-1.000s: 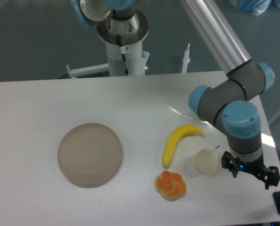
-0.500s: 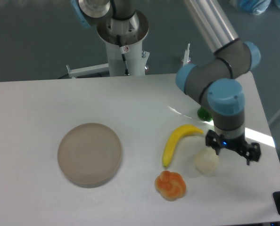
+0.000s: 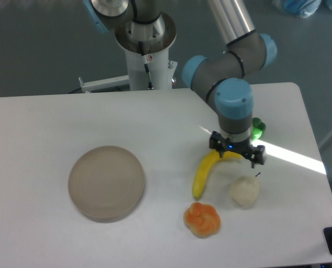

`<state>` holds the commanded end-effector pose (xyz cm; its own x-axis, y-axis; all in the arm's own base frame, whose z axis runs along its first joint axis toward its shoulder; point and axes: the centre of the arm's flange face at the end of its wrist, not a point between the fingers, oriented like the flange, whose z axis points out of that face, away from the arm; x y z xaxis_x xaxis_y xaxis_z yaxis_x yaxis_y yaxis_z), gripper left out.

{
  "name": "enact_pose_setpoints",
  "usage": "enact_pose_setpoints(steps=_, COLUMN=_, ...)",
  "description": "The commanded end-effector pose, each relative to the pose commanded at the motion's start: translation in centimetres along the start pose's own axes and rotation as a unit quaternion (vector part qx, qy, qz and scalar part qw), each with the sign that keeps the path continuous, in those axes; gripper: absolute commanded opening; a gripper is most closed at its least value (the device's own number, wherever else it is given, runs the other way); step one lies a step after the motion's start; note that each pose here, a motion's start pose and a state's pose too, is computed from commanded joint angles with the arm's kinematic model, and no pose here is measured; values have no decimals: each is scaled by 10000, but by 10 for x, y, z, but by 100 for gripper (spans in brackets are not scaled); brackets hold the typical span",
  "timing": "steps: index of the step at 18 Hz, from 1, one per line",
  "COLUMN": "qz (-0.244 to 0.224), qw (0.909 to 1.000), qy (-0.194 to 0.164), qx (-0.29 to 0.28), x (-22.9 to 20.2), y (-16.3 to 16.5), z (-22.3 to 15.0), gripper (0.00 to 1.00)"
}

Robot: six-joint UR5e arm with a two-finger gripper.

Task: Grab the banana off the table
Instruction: 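Move the open gripper over the yellow banana's stem end, then lower the gripper and close it on the banana's stem end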

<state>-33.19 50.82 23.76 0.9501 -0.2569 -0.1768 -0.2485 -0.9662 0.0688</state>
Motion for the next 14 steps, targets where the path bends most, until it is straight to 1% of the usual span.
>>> enact_pose_setpoints(steps=1, qz=70, qw=10000, qy=8, qx=6, x=7, y=-6, z=0, gripper=100)
enact_pose_setpoints(steps=4, qz=135, qw=9999, qy=77, qx=-16, x=24, y=-9, z=3, gripper=100)
enact_pose_setpoints(steps=5, qz=160, qw=9998, qy=81, qx=-20, x=31, y=-14, z=3, gripper=100)
enact_pose_setpoints(steps=14, qz=169, qw=9997, qy=175, qx=-70, x=40, y=-25, z=18, gripper=100)
